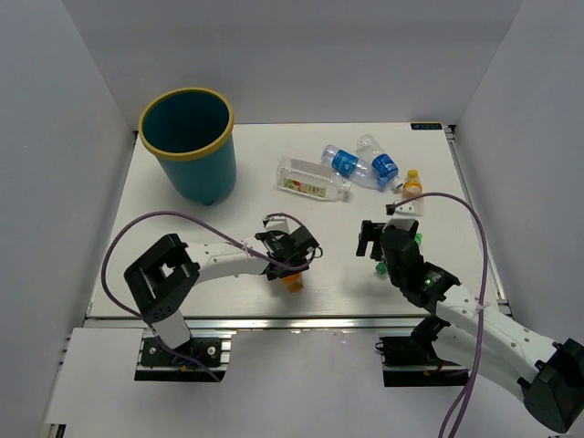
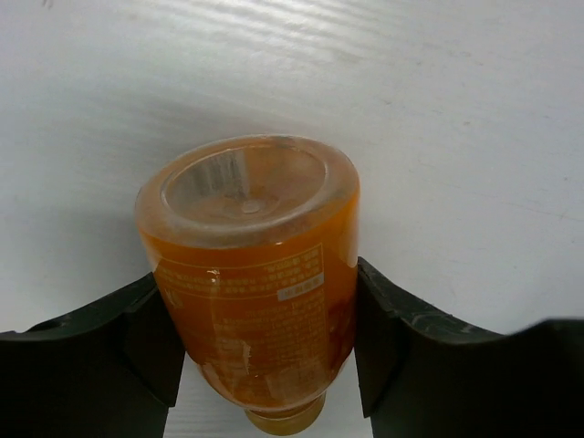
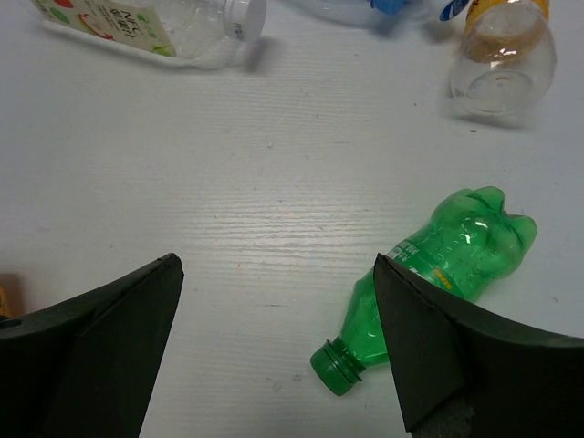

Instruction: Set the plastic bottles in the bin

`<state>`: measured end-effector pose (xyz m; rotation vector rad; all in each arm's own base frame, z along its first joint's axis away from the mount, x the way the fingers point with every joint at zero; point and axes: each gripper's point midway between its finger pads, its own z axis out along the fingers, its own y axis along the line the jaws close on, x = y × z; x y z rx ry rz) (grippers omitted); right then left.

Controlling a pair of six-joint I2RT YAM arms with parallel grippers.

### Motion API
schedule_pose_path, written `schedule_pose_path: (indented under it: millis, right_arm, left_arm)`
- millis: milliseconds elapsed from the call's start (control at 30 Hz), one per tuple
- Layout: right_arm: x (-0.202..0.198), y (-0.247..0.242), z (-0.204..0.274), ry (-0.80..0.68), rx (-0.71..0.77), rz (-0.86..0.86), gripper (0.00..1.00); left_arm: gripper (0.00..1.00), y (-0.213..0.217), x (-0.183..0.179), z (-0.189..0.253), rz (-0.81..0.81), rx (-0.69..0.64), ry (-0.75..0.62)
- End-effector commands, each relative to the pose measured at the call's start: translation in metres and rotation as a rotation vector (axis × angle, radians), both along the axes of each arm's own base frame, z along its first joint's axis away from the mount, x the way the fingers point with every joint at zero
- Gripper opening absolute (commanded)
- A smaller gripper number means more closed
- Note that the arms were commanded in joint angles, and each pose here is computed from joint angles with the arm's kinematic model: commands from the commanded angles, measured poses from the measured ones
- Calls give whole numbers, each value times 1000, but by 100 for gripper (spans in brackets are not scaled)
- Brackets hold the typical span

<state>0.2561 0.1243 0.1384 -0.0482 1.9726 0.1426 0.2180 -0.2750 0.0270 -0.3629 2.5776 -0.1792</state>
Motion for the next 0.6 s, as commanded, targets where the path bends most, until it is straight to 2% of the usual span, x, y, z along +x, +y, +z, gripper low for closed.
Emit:
schedule_pose_path:
  millis: [0,133,300,333,433,467,567]
  right_arm:
    - [4,-12,2,-14,4,-77,89]
    - [4,-11,1,-11,11,-73,89]
    - [5,-12,0,-6,7,-76,89]
    - [6,-13,-2,-1,5,-82,89]
    - [8,-12,-4,11,0,-78,89]
    - [8,-9,-5,20,1,-65,89]
    - [9,-4,-10,41,-12,-30,90]
  left_arm:
    - [65,-10,20,22,-26,13,-60]
    - [55,1,57,75,-17,39,-162]
    - [27,49,129,178,131,-26,-393]
    - [27,57,141,215,138,-37,-472]
    - [30,86,160,274,199,12,-601]
    - [30,94,167,305,224,-4,-653]
    - [32,139,195,344,305,12,-712]
